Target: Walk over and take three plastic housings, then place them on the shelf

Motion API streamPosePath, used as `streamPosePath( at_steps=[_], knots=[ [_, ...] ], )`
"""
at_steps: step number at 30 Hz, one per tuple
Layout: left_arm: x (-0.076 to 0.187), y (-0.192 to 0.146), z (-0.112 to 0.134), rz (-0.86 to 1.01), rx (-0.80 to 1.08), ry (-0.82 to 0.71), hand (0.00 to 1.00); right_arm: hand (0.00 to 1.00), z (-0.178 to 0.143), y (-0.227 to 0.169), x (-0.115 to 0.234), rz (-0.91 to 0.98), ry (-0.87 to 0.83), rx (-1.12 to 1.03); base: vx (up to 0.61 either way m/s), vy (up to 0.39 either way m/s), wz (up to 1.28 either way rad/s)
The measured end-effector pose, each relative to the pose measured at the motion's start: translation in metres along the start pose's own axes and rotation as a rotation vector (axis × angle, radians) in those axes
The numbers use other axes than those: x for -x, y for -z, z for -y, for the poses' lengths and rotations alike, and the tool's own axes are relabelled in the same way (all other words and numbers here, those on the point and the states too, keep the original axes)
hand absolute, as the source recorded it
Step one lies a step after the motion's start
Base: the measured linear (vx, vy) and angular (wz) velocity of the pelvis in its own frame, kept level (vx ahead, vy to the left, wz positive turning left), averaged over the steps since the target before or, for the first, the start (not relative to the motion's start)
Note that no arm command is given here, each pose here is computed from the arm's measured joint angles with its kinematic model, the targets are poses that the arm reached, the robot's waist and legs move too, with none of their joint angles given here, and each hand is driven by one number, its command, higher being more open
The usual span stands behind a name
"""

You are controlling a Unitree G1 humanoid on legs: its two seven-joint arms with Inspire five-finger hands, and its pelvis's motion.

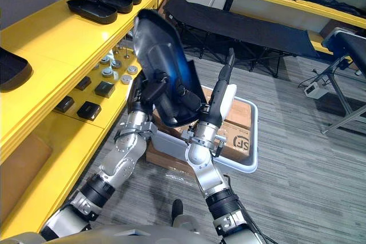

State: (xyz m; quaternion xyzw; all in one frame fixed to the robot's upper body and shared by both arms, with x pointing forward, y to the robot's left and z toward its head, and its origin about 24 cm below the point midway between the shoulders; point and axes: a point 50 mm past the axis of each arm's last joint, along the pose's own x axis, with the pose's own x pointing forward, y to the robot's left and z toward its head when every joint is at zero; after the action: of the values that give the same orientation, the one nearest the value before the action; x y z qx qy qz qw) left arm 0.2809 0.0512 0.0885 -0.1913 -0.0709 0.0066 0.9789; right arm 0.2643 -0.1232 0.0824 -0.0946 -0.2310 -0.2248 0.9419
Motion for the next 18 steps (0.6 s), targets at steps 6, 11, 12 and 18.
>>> streamPosePath(
  at_steps=[6,11,12,18],
  knots=[
    [0.005,-0.024,-0.008,0.280,-0.264,-0.237,0.00,1.00,-0.007,-0.002,0.006,-0.041,-0.013,-0.018,0.00,0.000,0.00],
    [0.009,-0.040,-0.003,0.456,-0.407,-0.273,0.00,1.00,-0.006,-0.006,0.009,-0.089,-0.045,-0.111,0.00,0.015,-0.02],
    [0.009,-0.041,-0.004,0.471,-0.427,-0.290,0.00,1.00,-0.005,-0.004,0.011,-0.101,-0.057,-0.114,0.00,0.000,0.00],
    [0.010,-0.038,-0.019,0.455,-0.523,-0.400,0.00,1.00,0.000,-0.002,0.018,-0.162,-0.085,-0.177,0.00,0.006,-0.02]
  ],
)
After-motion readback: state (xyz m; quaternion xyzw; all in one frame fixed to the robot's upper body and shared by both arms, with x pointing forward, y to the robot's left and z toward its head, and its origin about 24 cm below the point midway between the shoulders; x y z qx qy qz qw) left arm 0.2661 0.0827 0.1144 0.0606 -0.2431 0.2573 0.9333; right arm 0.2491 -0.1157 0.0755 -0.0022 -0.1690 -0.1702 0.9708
